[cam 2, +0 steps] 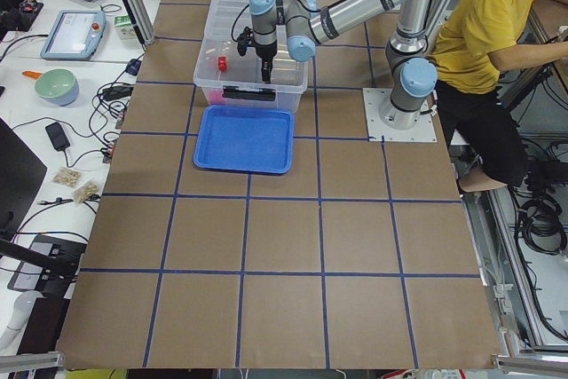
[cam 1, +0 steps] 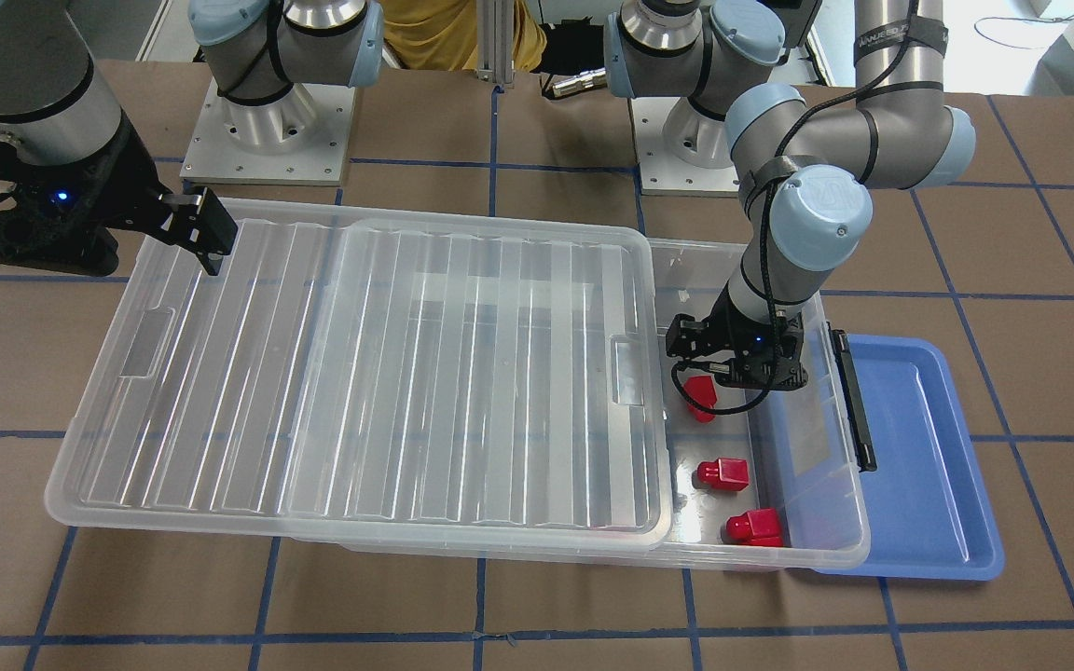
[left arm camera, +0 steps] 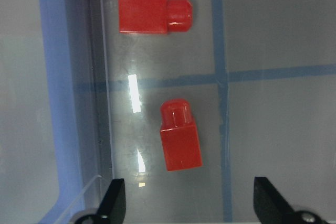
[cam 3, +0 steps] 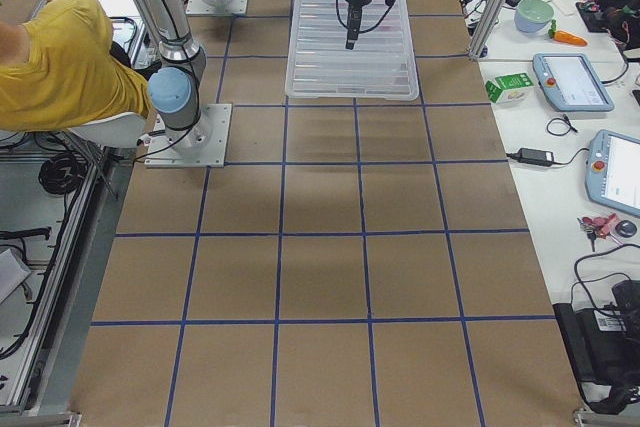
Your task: Place red block in blue tray from box
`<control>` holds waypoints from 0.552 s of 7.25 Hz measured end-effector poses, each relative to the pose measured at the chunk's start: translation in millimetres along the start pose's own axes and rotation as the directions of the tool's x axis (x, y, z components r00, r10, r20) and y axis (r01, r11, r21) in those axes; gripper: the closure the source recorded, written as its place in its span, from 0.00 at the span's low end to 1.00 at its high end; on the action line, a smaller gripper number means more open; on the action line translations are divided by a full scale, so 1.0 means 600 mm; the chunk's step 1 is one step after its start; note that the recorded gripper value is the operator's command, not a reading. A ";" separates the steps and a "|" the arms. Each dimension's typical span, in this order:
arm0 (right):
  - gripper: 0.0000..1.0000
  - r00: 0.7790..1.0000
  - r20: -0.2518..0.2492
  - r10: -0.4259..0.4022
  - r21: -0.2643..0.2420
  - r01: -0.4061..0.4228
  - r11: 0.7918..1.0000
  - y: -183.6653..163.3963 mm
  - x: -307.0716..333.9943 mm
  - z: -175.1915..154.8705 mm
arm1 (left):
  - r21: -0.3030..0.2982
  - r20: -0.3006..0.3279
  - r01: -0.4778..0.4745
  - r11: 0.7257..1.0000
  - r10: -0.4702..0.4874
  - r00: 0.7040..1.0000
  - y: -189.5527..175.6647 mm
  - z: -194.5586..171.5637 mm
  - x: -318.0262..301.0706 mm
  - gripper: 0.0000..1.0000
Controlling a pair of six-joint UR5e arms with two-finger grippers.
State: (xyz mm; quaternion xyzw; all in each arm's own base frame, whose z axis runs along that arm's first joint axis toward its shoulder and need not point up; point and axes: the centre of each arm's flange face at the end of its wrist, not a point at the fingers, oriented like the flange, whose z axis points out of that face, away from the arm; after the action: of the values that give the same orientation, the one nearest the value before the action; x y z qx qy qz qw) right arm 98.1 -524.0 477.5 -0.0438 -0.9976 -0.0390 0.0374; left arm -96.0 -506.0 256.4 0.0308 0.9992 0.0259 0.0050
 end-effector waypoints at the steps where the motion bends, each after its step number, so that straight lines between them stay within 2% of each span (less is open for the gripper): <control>1: 0.00 1.000 -0.003 -0.001 -0.001 0.001 1.000 0.000 0.001 0.001 | -0.004 -0.006 0.001 1.000 -0.001 1.000 0.001 0.005 0.000 0.13; 4: 0.00 1.000 -0.006 -0.002 -0.005 0.002 1.000 0.001 0.001 0.002 | 0.002 -0.033 0.005 1.000 -0.005 0.999 0.001 0.022 -0.003 0.13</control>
State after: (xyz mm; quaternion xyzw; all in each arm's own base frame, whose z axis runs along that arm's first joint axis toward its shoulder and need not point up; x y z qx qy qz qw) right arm 97.6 -523.4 476.5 -0.0429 -0.9974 -0.0415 0.0401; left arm -94.2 -504.8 243.2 0.0281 0.9992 0.0256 -0.0114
